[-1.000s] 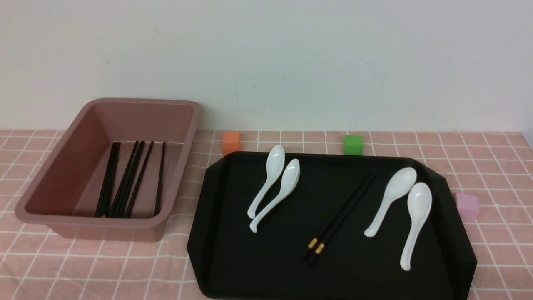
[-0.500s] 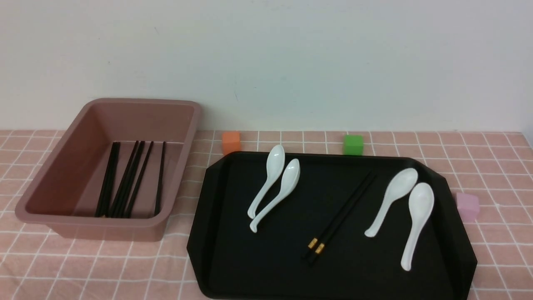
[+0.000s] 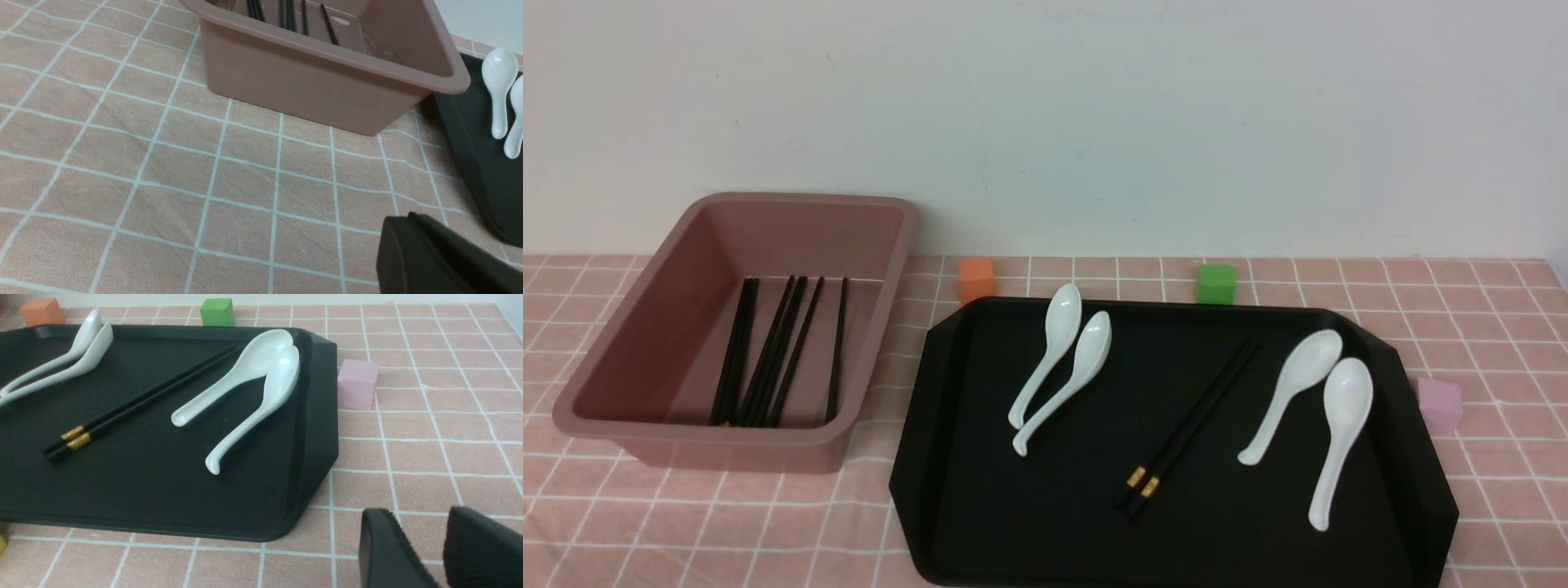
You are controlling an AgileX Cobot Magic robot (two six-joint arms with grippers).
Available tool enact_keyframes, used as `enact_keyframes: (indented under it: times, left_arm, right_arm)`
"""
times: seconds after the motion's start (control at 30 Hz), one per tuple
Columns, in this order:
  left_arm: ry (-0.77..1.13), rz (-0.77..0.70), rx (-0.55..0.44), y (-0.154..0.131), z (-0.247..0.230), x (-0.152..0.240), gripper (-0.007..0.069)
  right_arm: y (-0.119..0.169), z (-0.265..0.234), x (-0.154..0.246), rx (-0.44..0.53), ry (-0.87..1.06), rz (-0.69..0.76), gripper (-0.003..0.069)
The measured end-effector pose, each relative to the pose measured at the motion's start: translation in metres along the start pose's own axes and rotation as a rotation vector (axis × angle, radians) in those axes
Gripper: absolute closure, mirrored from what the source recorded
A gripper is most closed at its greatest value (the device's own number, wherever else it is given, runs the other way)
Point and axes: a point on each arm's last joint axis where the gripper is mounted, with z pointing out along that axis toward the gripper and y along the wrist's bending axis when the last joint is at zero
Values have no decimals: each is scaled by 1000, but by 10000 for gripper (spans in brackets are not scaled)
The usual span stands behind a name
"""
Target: On pink tablecloth take chopsticks from black tray and put them in box.
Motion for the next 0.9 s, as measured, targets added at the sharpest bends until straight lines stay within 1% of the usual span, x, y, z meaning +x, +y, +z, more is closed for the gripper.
enact_keyframes:
  times: [0.9]
  left_arm:
    - [0, -1, 0, 0, 0, 0, 614]
  right_arm:
    - [0, 0, 0, 0, 0, 0, 419]
